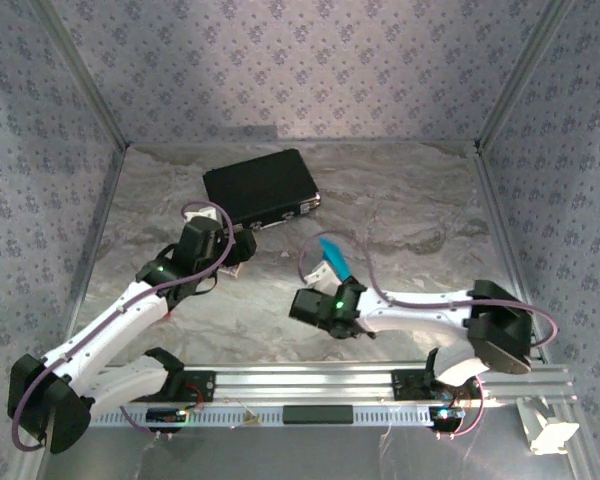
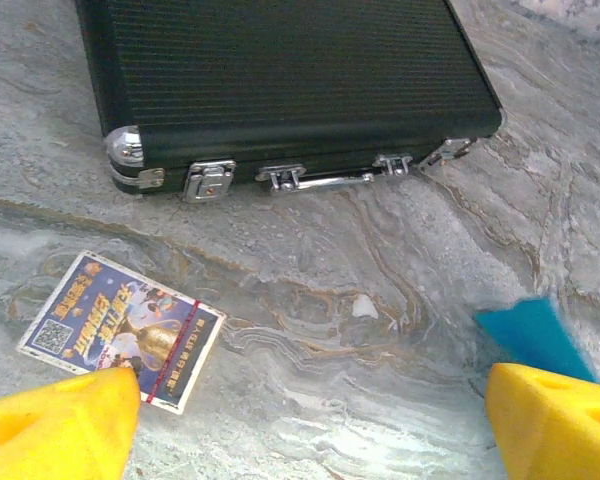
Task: Fold a paper plane with a square sheet of paper (pick it up from the middle)
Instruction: Turn over the paper at the center of the table.
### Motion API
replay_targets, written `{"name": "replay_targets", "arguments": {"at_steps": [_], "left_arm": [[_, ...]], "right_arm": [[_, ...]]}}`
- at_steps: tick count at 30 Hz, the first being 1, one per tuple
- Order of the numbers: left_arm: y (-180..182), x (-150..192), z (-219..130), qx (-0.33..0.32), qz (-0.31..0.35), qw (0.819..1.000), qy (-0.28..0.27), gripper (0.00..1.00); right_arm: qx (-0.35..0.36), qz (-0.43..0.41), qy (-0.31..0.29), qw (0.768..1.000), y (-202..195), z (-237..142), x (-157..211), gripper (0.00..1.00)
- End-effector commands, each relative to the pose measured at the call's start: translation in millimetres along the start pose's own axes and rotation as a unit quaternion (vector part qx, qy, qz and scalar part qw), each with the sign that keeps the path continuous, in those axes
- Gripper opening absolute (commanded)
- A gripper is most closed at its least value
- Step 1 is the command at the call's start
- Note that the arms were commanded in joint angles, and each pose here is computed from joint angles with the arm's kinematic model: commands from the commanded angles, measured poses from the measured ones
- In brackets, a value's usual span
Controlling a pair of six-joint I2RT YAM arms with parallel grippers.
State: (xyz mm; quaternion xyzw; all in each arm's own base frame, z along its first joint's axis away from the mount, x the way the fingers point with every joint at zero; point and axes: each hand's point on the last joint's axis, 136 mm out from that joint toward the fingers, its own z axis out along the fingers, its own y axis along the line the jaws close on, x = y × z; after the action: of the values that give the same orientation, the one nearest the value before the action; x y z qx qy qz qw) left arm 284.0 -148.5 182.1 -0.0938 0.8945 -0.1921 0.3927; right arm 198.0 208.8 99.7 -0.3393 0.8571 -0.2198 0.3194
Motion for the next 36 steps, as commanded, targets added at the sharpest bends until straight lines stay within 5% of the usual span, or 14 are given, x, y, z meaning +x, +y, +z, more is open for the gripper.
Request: {"name": "replay_targets", "arguments": {"at_steps": [1, 6, 10, 13, 17, 20, 22, 26, 36], "left_arm": [[16.8, 5.4, -2.4, -0.025, -0.018, 1.000, 0.000, 0.89], [20.8, 8.0, -1.8, -0.029, -0.019, 0.999, 0.009, 0.89], [19.8, 10.0, -0.3, -0.025, -0.015, 0.999, 0.020, 0.89], [17.2, 13.4, 2.9, -0.016, -0.018, 0.999, 0.029, 0.89], [7.3, 18.0, 9.9, 0.012, -0.023, 0.999, 0.040, 0.84], [-0.2, 22.2, 16.5, 0.028, -0.029, 0.998, 0.054, 0.75], [-1.3, 25.9, 20.8, 0.028, -0.034, 0.997, 0.065, 0.73], [-6.2, 33.2, 28.2, 0.039, -0.040, 0.995, 0.084, 0.68], [-19.0, 47.3, 40.7, 0.069, -0.048, 0.989, 0.121, 0.64]], "right_arm": [[-0.054, -0.016, 0.027, 0.998, 36.0, -3.4, 3.7, 0.05], [-0.169, 0.003, 0.027, 0.985, 80.9, -10.5, -10.6, 0.18], [-0.260, 0.079, -0.002, 0.962, 82.2, -22.9, -26.2, 0.40], [-0.332, 0.144, -0.018, 0.932, 73.0, -27.1, -30.5, 0.47], [-0.426, 0.241, -0.044, 0.871, 56.4, -21.9, -34.7, 0.44], [-0.488, 0.337, -0.018, 0.805, 45.9, -6.2, -35.5, 0.30], [-0.511, 0.356, 0.002, 0.782, 48.5, 1.0, -35.0, 0.21], [-0.517, 0.351, 0.036, 0.780, 65.5, 13.7, -32.0, 0.09], [-0.422, 0.454, 0.137, 0.773, 78.8, 62.0, 2.9, 0.06]]}}
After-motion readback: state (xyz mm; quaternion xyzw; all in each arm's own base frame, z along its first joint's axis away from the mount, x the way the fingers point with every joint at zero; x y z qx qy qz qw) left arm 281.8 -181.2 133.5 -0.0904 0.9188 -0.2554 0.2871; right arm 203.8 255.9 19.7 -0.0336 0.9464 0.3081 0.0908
